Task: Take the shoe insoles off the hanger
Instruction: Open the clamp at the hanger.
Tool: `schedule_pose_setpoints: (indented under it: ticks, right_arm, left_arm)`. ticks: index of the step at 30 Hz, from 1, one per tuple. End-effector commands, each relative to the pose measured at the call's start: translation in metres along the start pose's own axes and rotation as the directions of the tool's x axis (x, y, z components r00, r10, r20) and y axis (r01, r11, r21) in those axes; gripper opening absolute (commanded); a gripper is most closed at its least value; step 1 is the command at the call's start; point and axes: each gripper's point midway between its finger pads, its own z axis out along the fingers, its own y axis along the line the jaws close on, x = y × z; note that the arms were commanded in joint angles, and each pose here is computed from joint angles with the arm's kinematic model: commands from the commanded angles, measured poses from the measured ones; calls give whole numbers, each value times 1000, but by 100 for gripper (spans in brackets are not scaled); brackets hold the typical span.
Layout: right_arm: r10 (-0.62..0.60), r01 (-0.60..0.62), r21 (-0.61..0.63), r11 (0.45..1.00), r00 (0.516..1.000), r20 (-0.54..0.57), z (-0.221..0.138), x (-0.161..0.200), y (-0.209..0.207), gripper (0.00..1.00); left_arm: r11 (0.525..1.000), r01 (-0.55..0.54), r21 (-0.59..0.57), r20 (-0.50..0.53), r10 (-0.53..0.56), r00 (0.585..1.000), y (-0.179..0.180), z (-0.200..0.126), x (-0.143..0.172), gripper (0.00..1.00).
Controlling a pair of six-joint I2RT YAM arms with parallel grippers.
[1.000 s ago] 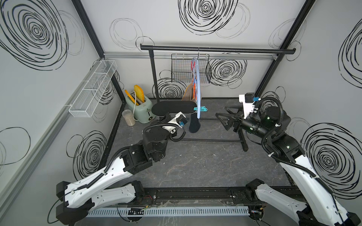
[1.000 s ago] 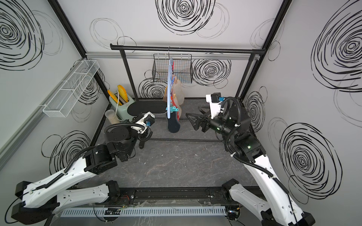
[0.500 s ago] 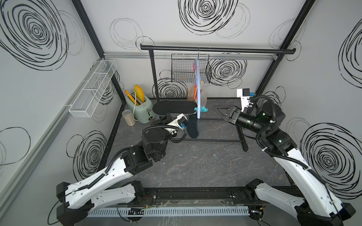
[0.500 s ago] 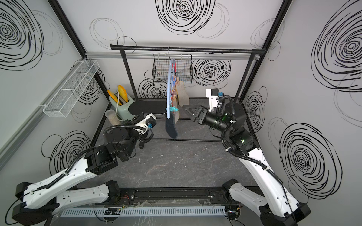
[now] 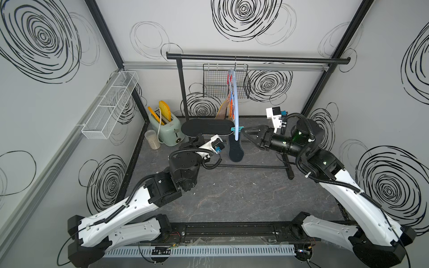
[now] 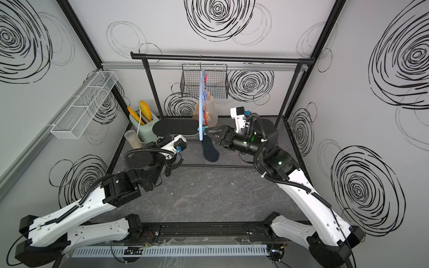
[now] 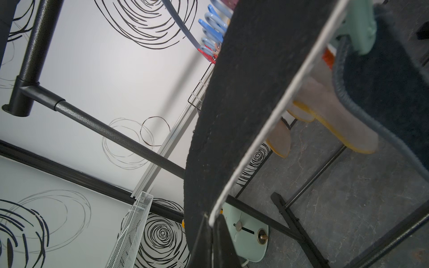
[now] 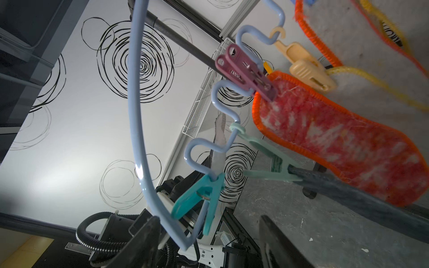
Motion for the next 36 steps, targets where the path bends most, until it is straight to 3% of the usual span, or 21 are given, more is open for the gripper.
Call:
schedule_pose_setpoints:
  ticks: [1,18,22,32,36]
  right_arm:
    - [14,-14,5,1000,1000,23,-2,-7,8,66]
    - [10,-10,0,1000,1000,12,8,-11,9,39]
    - [0,0,-8,1000,1000,19,6,-13,13,29]
    - [0,0,-20,1000,1000,16,6,-13,16,23]
    - [-3,4,-25,1000,1000,21,6,-15,17,22]
  left_arm:
    - [999,19,-33,25,-18,1000,8,0,-6,0]
    - [999,22,-30,37,-21,999,6,-4,-4,0]
    - [1000,15,-25,32,-14,999,3,-3,-3,0]
    - [1000,30,-9,8,-29,1000,-3,-4,4,0]
    - [995,94,27,-58,-93,994,-12,-6,20,0]
